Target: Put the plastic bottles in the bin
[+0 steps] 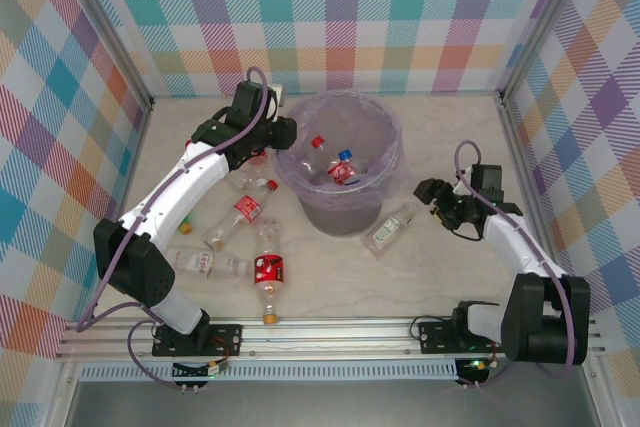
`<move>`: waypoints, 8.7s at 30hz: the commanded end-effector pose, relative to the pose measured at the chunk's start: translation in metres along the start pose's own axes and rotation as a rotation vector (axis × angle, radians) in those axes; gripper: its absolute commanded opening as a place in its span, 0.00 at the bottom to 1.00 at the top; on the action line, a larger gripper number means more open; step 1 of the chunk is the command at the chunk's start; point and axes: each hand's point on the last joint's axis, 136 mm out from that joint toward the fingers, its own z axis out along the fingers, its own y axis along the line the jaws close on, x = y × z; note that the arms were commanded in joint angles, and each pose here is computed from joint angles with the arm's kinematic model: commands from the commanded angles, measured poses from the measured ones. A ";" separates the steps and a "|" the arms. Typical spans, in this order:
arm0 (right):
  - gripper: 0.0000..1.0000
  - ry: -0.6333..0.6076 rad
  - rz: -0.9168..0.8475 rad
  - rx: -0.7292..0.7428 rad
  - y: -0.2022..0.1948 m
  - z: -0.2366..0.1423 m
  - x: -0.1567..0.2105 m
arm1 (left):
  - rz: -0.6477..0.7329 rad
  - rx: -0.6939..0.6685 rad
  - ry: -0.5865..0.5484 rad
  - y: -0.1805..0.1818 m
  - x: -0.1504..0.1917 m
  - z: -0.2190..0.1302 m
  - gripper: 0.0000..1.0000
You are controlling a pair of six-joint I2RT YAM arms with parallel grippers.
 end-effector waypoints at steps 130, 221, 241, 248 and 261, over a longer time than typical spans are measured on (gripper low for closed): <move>0.48 0.179 -0.947 -0.138 0.269 0.053 0.070 | 0.056 -0.057 0.169 0.014 0.047 0.018 0.39; 0.99 -0.176 -0.386 -0.431 0.185 -0.123 0.021 | -0.680 -0.649 0.195 0.300 0.136 -0.084 1.00; 0.99 -0.124 -0.349 -0.482 0.182 -0.099 0.018 | -0.680 -0.573 0.490 0.304 0.219 -0.017 0.93; 0.99 -0.102 -0.344 -0.466 0.178 -0.090 0.017 | -0.700 -0.555 0.522 0.303 0.230 -0.008 0.91; 0.99 -0.093 -0.353 -0.449 0.174 -0.084 0.017 | -0.735 -0.575 0.541 0.306 0.246 0.002 0.83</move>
